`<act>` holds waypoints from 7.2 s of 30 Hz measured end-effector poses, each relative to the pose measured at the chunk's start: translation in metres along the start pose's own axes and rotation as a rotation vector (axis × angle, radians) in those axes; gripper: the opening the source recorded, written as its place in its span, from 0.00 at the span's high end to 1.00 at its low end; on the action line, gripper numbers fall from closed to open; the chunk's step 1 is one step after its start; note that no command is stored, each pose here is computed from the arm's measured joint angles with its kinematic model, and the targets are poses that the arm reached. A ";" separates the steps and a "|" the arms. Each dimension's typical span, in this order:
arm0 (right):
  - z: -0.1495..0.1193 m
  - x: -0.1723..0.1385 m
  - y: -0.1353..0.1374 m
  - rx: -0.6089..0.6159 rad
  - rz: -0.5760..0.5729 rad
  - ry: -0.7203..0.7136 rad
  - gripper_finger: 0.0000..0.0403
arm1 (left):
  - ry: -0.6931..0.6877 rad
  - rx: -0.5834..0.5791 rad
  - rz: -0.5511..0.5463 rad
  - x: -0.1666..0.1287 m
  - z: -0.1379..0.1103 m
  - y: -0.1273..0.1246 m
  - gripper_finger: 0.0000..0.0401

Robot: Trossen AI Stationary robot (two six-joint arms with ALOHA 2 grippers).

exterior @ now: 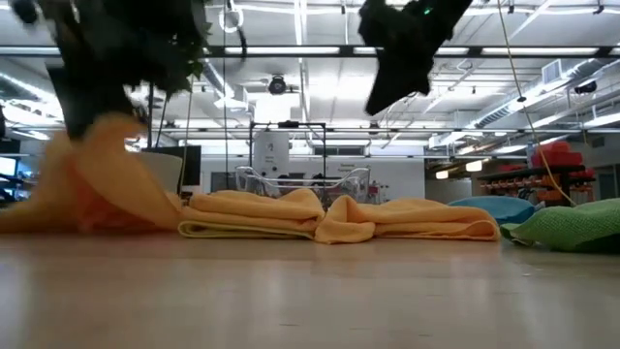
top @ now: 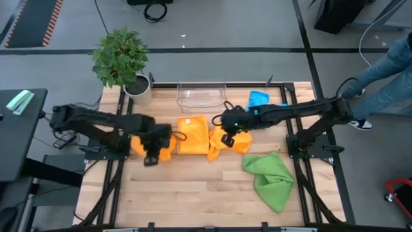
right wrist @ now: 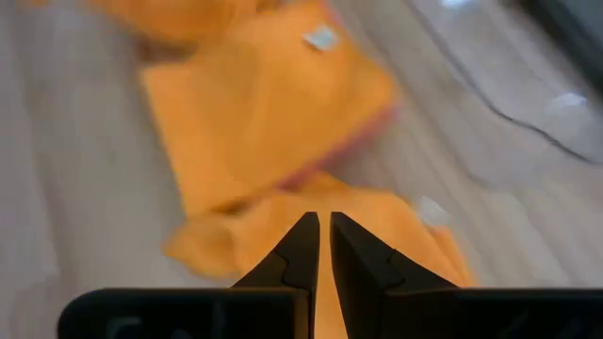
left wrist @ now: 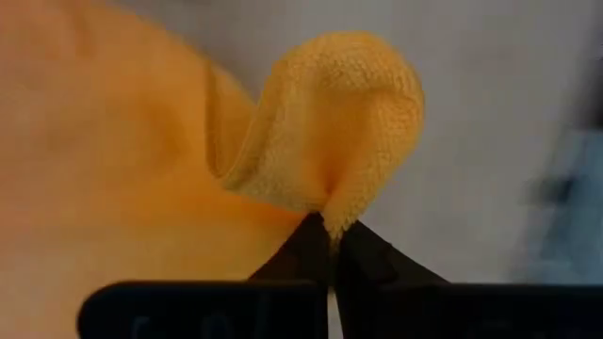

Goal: Fold microfiber towels
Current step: Fold the left orange microfiber cloth

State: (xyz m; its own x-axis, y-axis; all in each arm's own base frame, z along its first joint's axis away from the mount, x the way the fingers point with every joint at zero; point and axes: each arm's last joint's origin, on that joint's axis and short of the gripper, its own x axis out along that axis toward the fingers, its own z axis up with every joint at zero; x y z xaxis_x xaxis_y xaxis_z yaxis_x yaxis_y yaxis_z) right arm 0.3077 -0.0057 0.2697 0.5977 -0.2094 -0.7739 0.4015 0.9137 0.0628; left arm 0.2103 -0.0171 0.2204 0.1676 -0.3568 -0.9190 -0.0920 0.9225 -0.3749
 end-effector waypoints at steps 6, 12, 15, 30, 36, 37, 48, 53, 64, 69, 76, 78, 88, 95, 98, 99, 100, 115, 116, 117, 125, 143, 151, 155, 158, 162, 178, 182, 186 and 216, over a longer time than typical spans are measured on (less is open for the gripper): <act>0.001 0.062 0.021 -0.022 0.170 -0.033 0.90 | -0.017 -0.018 -0.098 -0.002 -0.029 -0.077 0.98; 0.002 0.121 0.033 0.022 0.147 0.024 0.91 | -0.153 0.041 -0.244 0.023 -0.055 -0.150 0.98; 0.003 0.140 0.034 0.024 0.107 0.052 0.91 | -0.199 0.102 -0.300 0.037 -0.065 -0.175 0.98; 0.026 0.204 0.050 0.038 0.101 0.051 0.91 | -0.140 0.043 -0.289 0.059 -0.096 -0.198 0.97; 0.049 0.220 0.064 0.010 0.161 0.013 0.91 | -0.129 0.060 -0.298 0.060 -0.101 -0.201 0.98; 0.053 0.223 0.066 0.009 0.167 0.007 0.91 | -0.130 0.061 -0.299 0.059 -0.102 -0.201 0.98; 0.081 0.194 0.071 -0.051 0.117 0.051 0.91 | -0.137 0.125 -0.289 0.059 -0.102 -0.200 0.98; 0.093 0.144 0.074 -0.079 -0.066 -0.032 0.91 | -0.136 0.178 -0.268 0.060 -0.102 -0.199 0.96; 0.043 0.191 0.037 0.251 -0.266 0.099 0.91 | -0.129 0.154 -0.260 0.060 -0.103 -0.198 0.95; 0.033 0.206 0.034 0.326 -0.240 -0.004 0.91 | -0.129 0.152 -0.260 0.060 -0.103 -0.198 0.98; 0.037 0.214 0.023 0.369 -0.190 -0.112 0.91 | -0.131 0.146 -0.266 0.060 -0.103 -0.198 0.97; 0.042 0.215 0.019 0.376 -0.167 -0.147 0.91 | -0.132 0.145 -0.266 0.060 -0.102 -0.198 0.98; 0.054 0.218 0.002 0.381 -0.123 -0.197 0.91 | -0.132 0.145 -0.267 0.060 -0.102 -0.198 0.98; 0.058 0.175 0.002 0.309 -0.182 -0.070 0.91 | -0.144 0.213 -0.255 0.060 -0.100 -0.197 0.96; 0.059 0.142 0.008 0.257 -0.198 -0.011 0.91 | -0.156 0.263 -0.233 0.060 -0.095 -0.193 0.98; 0.058 0.129 0.010 0.242 -0.205 0.018 0.91 | -0.160 0.277 -0.222 0.060 -0.093 -0.191 0.98; 0.057 0.115 0.012 0.228 -0.213 0.050 0.91 | -0.161 0.291 -0.206 0.059 -0.091 -0.189 0.98; -0.098 -0.082 0.024 0.391 0.011 0.156 0.91 | -0.475 0.470 0.207 0.045 -0.040 -0.148 0.98; -0.107 -0.092 0.023 0.406 0.053 0.124 0.91 | -0.522 0.465 0.193 0.042 -0.031 -0.147 0.98; -0.115 -0.100 0.023 0.409 0.088 0.096 0.91 | -0.573 0.458 0.175 0.039 -0.022 -0.146 0.98; -0.157 -0.137 0.026 0.238 0.280 -0.092 0.90 | -1.047 0.254 0.023 0.013 0.058 -0.136 0.98; -0.131 -0.162 0.052 -0.261 0.288 -0.437 0.55 | -0.991 0.244 -0.113 0.010 0.189 -0.170 0.98; -0.121 -0.153 0.084 -0.844 0.214 -0.596 0.55 | -1.007 0.182 -0.182 0.006 0.192 -0.168 0.98; -0.116 -0.143 0.097 -0.884 0.186 -0.634 0.55 | -0.997 0.172 -0.197 0.007 0.191 -0.170 0.97; -0.111 -0.141 0.101 -0.874 0.184 -0.674 0.55 | -0.994 0.170 -0.197 0.007 0.191 -0.170 0.98; -0.108 -0.137 0.104 -0.870 0.207 -0.679 0.56 | -0.996 0.166 -0.193 0.007 0.191 -0.169 0.97; -0.089 -0.156 0.089 -0.506 0.360 -0.508 0.99 | -0.928 0.045 -0.249 0.006 0.187 -0.167 0.71; -0.066 -0.170 0.076 -0.329 0.273 -0.291 0.99 | -0.762 0.015 -0.297 -0.015 0.169 -0.162 0.49; -0.034 -0.170 0.073 -0.175 0.251 -0.088 0.99 | -0.578 -0.092 -0.167 -0.032 0.135 -0.155 0.38; -0.004 -0.121 0.024 0.083 -0.093 0.299 1.00 | -0.853 0.519 0.334 0.164 0.172 -0.172 0.49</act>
State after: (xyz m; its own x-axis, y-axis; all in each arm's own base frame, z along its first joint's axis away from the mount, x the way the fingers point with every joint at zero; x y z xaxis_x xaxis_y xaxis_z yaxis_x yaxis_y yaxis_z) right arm 0.2426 0.0431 0.3625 0.3305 -0.1681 -0.9287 0.5076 0.8613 0.0248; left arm 0.4227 -0.2090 0.1555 0.8650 -0.0370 -0.5005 0.1374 0.9767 0.1651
